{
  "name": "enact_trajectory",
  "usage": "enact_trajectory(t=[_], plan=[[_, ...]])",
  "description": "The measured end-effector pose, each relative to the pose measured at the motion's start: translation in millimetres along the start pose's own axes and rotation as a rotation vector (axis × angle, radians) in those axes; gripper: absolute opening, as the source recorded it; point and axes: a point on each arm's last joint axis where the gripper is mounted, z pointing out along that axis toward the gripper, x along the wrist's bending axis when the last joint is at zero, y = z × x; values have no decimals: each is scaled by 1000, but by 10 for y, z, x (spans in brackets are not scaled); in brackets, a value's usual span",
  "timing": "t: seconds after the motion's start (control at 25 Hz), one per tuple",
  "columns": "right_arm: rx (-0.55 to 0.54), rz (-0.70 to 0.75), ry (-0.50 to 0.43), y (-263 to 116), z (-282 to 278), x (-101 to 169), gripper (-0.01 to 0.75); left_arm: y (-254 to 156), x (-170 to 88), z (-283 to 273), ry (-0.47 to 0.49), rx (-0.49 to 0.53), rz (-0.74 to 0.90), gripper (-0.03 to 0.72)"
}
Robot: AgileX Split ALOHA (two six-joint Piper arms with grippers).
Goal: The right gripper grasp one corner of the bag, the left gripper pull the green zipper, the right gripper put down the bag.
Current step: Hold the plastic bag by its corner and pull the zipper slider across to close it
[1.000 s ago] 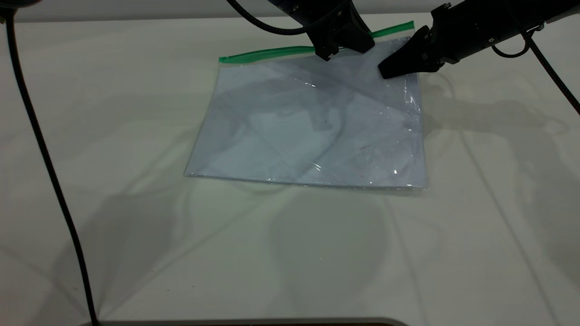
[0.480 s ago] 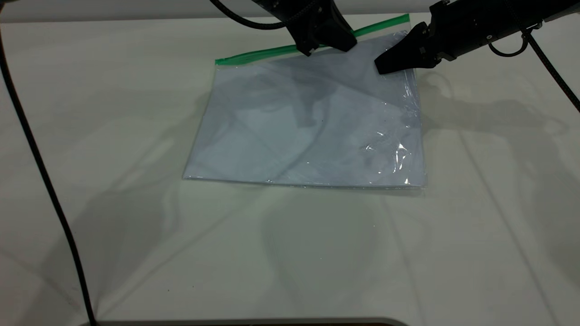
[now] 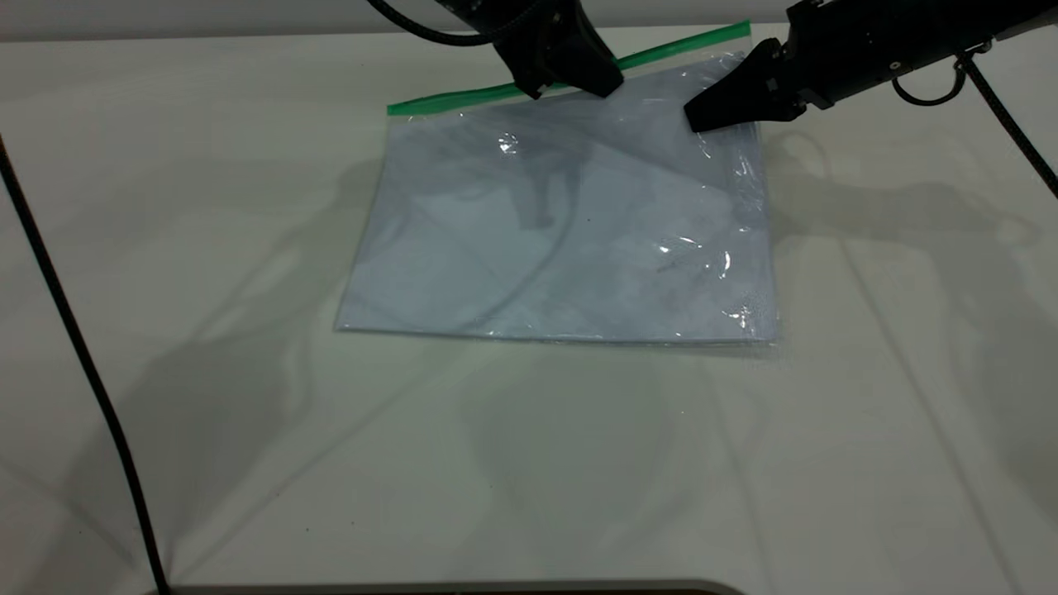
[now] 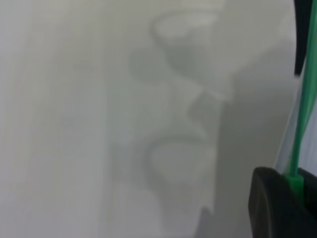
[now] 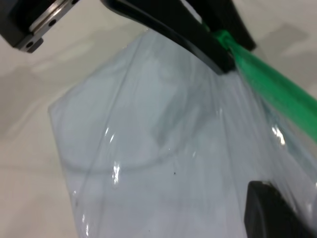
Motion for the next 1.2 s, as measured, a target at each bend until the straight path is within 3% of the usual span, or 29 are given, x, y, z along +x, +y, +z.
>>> enact_trajectory(t=[0.52,1.0,1.2], plan=[[-36,62,16,-66,-206,-121,36,-353,106,-322,-79,36,-127,55],[-18,84,-24,-114,-266,-195,36,-920,179,-764,-153,231,-267,56],[-14,85,-39,-121,-271,-210,36,-888,184,-764,-153,195,-280,61]])
